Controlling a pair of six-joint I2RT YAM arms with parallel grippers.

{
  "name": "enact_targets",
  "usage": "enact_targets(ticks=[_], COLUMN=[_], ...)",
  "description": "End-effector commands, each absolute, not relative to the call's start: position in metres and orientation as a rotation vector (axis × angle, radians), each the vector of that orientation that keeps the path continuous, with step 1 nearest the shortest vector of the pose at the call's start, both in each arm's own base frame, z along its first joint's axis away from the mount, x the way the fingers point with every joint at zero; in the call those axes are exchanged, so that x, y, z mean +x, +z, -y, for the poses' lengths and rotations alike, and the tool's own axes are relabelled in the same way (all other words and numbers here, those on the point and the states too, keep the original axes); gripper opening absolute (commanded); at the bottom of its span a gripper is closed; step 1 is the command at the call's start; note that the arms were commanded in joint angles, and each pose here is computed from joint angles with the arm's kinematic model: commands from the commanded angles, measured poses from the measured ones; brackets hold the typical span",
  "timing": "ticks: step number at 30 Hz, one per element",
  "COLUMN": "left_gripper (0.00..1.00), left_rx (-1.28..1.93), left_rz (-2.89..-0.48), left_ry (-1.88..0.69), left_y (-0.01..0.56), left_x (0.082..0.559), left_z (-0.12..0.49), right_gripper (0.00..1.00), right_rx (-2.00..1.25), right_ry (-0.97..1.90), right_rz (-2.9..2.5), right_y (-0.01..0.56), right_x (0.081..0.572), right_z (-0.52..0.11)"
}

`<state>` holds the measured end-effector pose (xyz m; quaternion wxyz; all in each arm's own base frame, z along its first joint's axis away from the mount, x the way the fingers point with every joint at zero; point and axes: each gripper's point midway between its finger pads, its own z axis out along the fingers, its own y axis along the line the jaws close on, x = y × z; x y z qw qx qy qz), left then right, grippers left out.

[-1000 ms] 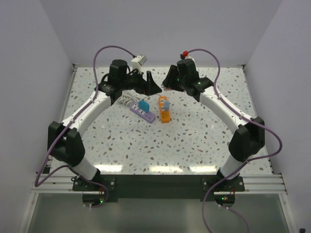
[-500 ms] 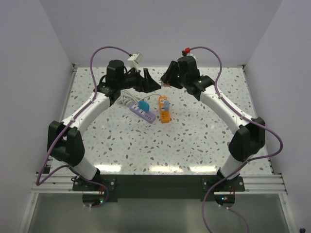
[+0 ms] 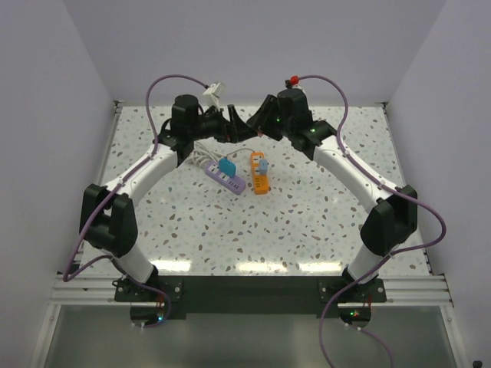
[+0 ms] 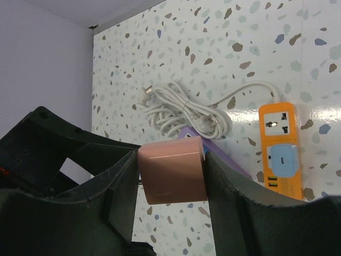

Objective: Insert the plug

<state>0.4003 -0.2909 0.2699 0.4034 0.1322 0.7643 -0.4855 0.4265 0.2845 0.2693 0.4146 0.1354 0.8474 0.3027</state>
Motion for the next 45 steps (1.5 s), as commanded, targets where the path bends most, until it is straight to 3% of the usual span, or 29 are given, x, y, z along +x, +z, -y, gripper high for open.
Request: enact_targets(ticks=[1,6,19,30,32,33,34,36,40,45], left_gripper=[0.86,0.82,0.49,0.33,0.2,0.07,0.01,0.0,0.0,0.0], left_rx=[0.33,0.3,0.227,0.129,0.114,0.108,0.096,0.097,0.094,0.101], left_rz=[-1.842,-1.82,-1.783,-1.792,-1.793,-1.797,-1.801,-1.822,-1.831,-1.817], left_ry=[-1.23,-1.222,-1.292,-1.312,-1.321,-1.321,-1.329,-1.346,-1.406,-1.42], left_y=[0.293,0.298,0.31,0.314,0.314,0.313,0.313,0.308,0.298,0.295], left_x=[0.407,0.412,0.42,0.427,0.428,0.428,0.428,0.426,0.415,0.411], left_z=[0.294,0.293,0.299,0.298,0.297,0.297,0.297,0.298,0.295,0.283], right_gripper=[0.13,0.13,0.12,0.12,0.12,0.13,0.16,0.23,0.52,0.68], right_rx=[0.33,0.318,0.284,0.25,0.247,0.244,0.244,0.242,0.245,0.276], right_ry=[0.871,0.888,0.923,0.9,0.895,0.892,0.89,0.89,0.888,1.006], right_rz=[-2.046,-2.069,-2.117,-2.17,-2.174,-2.177,-2.18,-2.175,-2.153,-2.096], right_y=[0.305,0.3,0.287,0.268,0.267,0.266,0.265,0.267,0.267,0.269], right_x=[0.425,0.418,0.407,0.398,0.397,0.397,0.396,0.396,0.4,0.406], right_z=[-0.302,-0.309,-0.324,-0.332,-0.332,-0.331,-0.331,-0.33,-0.324,-0.317])
